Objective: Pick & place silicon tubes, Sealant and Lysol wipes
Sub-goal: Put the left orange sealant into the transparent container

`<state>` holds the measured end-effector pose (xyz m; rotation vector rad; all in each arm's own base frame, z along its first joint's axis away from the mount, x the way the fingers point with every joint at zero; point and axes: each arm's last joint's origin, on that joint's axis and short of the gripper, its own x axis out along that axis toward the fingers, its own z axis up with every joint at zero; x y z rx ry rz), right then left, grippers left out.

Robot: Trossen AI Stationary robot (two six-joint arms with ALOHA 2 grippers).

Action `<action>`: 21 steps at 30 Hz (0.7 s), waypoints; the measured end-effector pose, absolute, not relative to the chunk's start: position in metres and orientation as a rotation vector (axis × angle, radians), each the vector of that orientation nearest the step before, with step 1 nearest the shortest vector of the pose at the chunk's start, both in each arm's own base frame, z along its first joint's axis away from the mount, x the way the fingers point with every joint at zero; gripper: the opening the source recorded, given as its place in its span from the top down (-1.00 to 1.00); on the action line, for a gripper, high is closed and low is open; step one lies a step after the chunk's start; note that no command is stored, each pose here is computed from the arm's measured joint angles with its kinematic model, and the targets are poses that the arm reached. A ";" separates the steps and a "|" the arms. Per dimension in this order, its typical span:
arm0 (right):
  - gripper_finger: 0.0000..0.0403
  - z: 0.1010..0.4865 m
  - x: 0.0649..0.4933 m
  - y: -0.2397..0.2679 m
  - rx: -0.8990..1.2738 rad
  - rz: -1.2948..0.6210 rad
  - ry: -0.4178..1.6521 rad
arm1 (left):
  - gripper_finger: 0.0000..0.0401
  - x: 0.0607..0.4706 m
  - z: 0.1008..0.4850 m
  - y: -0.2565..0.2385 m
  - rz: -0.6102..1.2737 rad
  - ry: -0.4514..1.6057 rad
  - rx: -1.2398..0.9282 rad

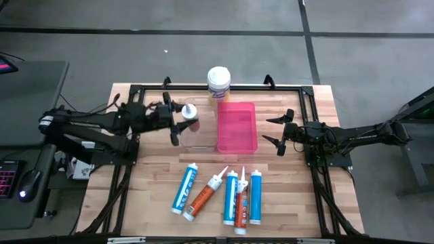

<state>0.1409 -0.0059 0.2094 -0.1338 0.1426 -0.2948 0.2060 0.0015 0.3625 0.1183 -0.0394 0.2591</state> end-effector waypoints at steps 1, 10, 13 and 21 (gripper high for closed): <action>-0.59 0.209 0.141 -0.006 -0.134 -0.295 0.143 | 0.02 0.206 0.362 0.006 0.254 -0.033 0.121; -0.59 0.209 0.141 -0.006 -0.134 -0.295 0.143 | 0.02 0.206 0.356 0.055 0.145 0.000 0.132; -0.59 0.209 0.141 -0.006 -0.134 -0.294 0.143 | 0.02 0.210 0.349 0.069 0.101 0.031 0.124; -0.59 0.209 0.141 -0.006 -0.134 -0.295 0.143 | 0.02 0.210 0.336 0.105 0.082 0.085 0.094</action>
